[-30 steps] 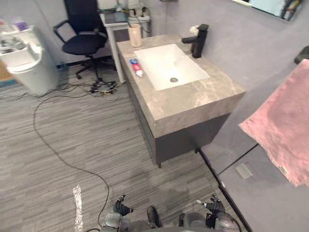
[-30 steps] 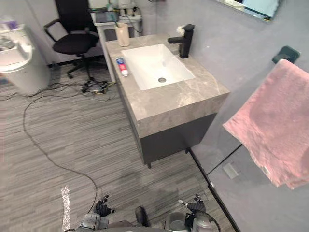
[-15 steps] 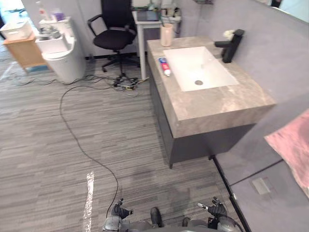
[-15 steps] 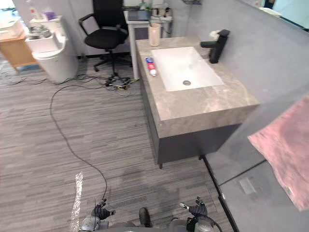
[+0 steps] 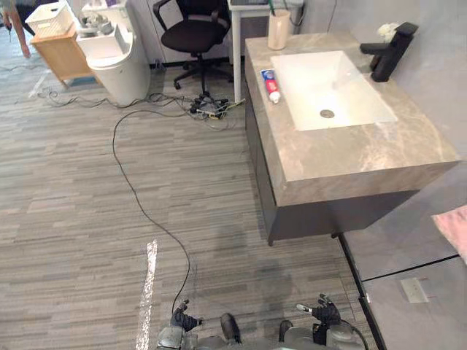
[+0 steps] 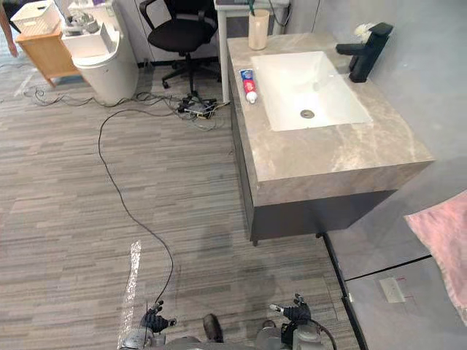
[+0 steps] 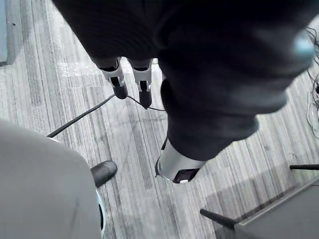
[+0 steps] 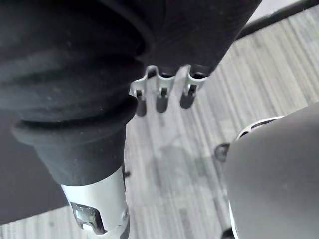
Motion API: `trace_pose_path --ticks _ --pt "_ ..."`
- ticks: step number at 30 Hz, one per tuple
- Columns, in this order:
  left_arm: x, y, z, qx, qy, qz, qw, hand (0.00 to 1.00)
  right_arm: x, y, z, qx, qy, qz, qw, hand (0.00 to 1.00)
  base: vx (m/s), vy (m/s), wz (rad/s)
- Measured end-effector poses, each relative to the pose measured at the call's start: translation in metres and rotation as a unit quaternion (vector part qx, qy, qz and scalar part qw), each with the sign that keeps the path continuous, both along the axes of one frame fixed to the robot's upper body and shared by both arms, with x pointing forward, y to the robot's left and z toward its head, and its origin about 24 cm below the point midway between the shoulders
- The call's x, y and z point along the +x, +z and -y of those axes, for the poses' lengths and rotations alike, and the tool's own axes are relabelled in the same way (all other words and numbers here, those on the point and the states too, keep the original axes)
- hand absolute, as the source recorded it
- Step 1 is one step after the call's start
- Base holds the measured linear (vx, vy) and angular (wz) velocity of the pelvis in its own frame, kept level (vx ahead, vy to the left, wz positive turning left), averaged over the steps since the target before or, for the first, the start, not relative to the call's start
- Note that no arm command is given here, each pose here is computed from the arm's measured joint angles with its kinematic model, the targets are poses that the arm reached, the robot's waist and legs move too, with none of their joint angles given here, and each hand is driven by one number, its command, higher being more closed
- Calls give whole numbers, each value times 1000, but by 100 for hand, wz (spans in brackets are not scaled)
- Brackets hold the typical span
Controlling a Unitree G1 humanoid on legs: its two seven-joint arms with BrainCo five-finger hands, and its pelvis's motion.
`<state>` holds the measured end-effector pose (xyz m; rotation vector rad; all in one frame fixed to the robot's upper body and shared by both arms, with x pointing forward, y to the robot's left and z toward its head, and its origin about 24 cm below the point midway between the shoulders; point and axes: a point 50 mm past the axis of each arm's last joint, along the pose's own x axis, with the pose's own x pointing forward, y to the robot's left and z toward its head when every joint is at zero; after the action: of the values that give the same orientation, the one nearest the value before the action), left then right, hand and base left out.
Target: Organize washtable
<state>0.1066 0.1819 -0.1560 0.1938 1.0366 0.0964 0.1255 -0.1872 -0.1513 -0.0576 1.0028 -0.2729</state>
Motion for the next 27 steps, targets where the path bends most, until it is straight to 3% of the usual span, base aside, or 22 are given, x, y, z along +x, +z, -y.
trace_pose_path --ticks 12,13,19,27 --pt "-1 -1 0 -1 4 -3 1000 0 3 -2 -4 -9 40 -12 999 0 7 -17 8" --pt "-3 -1 -6 -1 50 -2 999 0 -1 -4 -5 -14 51 -23 998 0 2 0 4" --pt "-4 -1 -6 -2 52 -3 999 0 -2 -4 -5 -14 49 -24 998 0 0 0 0" --pt "-11 -5 -11 -25 116 -15 993 0 -18 -10 6 33 -72 -43 996 0 -24 -50 0"
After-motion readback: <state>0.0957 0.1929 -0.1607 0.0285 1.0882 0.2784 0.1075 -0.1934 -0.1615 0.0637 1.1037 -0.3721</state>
